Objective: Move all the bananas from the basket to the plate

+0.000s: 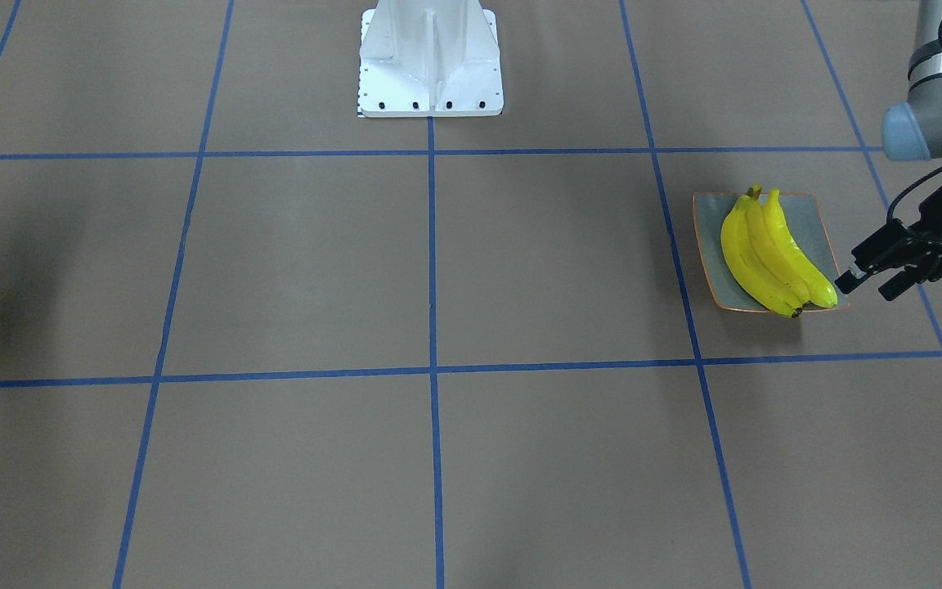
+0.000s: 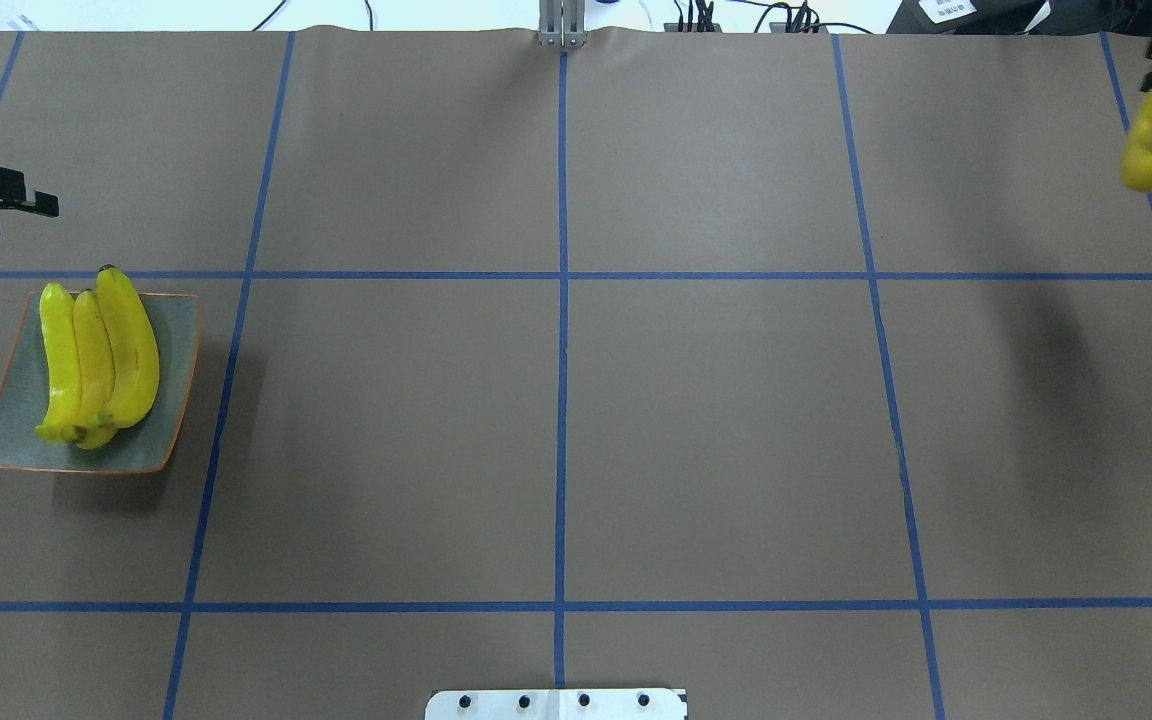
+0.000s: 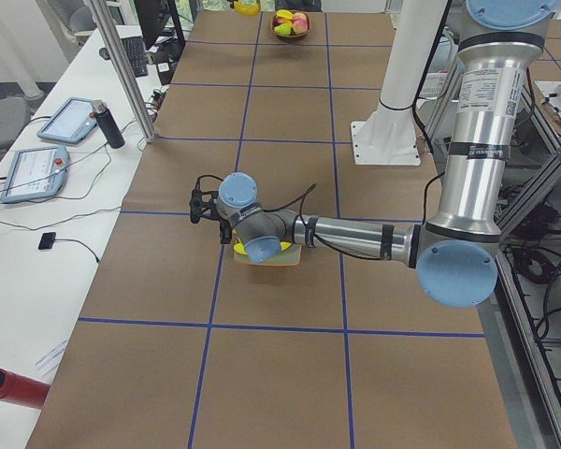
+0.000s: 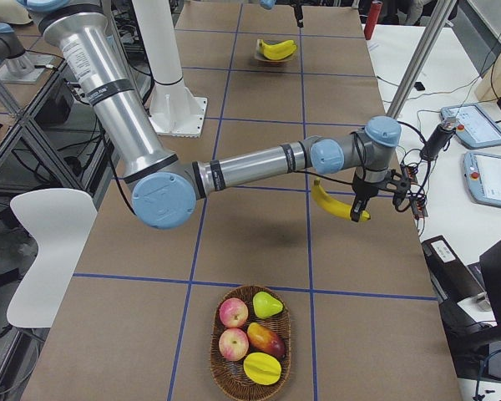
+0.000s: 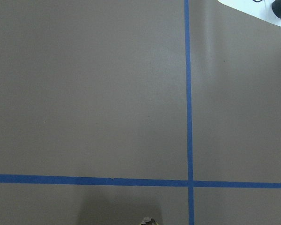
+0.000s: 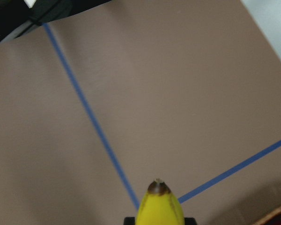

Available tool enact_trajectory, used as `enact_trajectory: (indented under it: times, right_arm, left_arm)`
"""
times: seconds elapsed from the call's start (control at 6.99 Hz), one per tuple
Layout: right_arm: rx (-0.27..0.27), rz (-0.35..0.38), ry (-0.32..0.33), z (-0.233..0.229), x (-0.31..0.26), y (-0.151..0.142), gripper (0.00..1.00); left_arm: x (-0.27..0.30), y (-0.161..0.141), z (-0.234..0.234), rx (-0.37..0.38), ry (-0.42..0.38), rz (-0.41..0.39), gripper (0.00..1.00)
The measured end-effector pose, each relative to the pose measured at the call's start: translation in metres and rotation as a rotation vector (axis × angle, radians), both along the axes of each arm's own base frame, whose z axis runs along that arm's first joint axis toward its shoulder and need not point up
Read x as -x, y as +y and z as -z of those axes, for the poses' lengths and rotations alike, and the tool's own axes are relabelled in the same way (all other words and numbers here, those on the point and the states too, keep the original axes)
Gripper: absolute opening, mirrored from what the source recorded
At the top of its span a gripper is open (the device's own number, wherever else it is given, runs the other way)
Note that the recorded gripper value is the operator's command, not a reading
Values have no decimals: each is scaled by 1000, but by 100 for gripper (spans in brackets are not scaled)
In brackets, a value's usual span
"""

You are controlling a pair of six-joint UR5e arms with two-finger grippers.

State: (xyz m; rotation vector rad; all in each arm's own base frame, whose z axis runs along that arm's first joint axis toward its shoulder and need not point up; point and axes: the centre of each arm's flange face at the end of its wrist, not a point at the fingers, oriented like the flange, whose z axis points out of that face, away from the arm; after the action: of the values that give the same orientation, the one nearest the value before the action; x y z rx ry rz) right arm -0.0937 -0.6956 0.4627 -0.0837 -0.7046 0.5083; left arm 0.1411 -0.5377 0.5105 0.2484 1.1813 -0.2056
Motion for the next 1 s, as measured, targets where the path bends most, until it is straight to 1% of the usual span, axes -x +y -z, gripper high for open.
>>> enact_trajectory:
  times: [0.14, 0.43, 0.72, 1.0]
  right_arm:
    - [9, -4, -33, 39, 52, 2, 0]
    - [40, -29, -126, 115, 128, 26, 0]
    - [88, -60, -230, 181, 165, 68, 0]
    - [148, -77, -310, 234, 192, 117, 0]
  left_arm:
    - [-10, -9, 13, 16, 13, 0, 100]
    - [-49, -29, 63, 79, 77, 3, 100]
    - [-91, -40, 122, 142, 159, 9, 100]
    - [-135, -35, 186, 216, 251, 7, 100]
